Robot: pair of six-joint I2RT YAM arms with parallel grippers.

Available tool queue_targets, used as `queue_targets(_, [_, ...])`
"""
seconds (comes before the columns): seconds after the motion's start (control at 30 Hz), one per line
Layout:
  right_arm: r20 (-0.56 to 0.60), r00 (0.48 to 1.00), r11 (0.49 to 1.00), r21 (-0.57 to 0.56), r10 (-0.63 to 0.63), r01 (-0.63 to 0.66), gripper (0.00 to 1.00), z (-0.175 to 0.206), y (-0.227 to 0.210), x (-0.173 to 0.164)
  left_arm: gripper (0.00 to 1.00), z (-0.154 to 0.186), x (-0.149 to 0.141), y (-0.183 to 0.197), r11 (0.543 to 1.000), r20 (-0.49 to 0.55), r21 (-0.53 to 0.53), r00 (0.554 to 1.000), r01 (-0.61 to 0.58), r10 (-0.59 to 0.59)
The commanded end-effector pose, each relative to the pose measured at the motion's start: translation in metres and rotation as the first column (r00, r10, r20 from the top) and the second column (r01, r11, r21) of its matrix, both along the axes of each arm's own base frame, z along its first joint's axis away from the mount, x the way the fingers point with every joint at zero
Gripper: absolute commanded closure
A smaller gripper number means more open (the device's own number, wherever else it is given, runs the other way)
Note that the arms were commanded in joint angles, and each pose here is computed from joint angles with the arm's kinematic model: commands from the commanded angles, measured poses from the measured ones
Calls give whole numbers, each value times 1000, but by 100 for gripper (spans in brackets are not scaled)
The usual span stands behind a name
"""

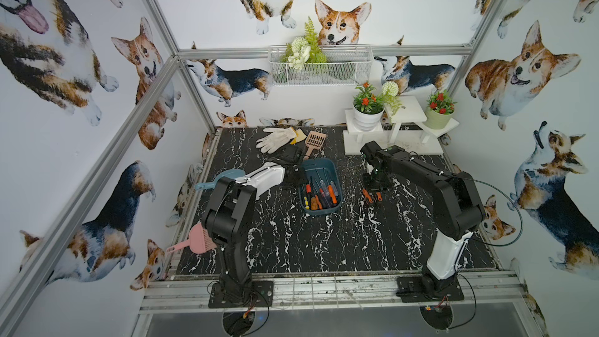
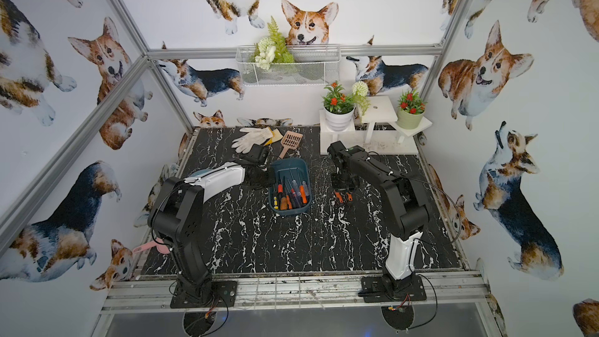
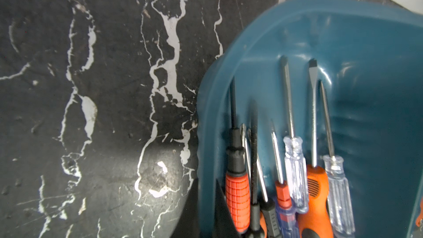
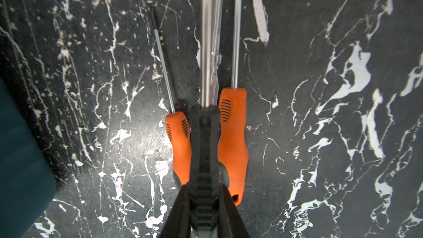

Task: Take out the screwdriver from the storage box
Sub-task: Place the screwdriver at the center of the board.

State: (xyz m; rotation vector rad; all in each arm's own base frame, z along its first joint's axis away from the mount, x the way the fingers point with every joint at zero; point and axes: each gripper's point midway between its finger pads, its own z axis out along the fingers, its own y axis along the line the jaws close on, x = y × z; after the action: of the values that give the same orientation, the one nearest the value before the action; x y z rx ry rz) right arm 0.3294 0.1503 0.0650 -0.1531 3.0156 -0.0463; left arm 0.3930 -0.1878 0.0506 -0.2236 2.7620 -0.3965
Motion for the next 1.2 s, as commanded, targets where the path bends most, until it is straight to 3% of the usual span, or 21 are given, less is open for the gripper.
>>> queue_targets(0.0, [-19,1000,1000,-11,22,-23,98,-4,-1,-3,100,5,1,-3,1000,17,-12,1000,13,-13])
queue_targets(0.57, [-53,999,1000,-13,10,-10,67,-13,0,-6,100,6,1,-3,1000,20,-13,1000,12,-12])
queue_targets(0.9, [-32,999,1000,0,-1,1,63,-6,1,-4,100,8,2,-4,1000,24,-18,1000,13,-13])
queue_targets(1.17, [62,998,997,81,6,-11,60,30,15,7,100,12,1,-4,1000,35,-22,999,9,-9])
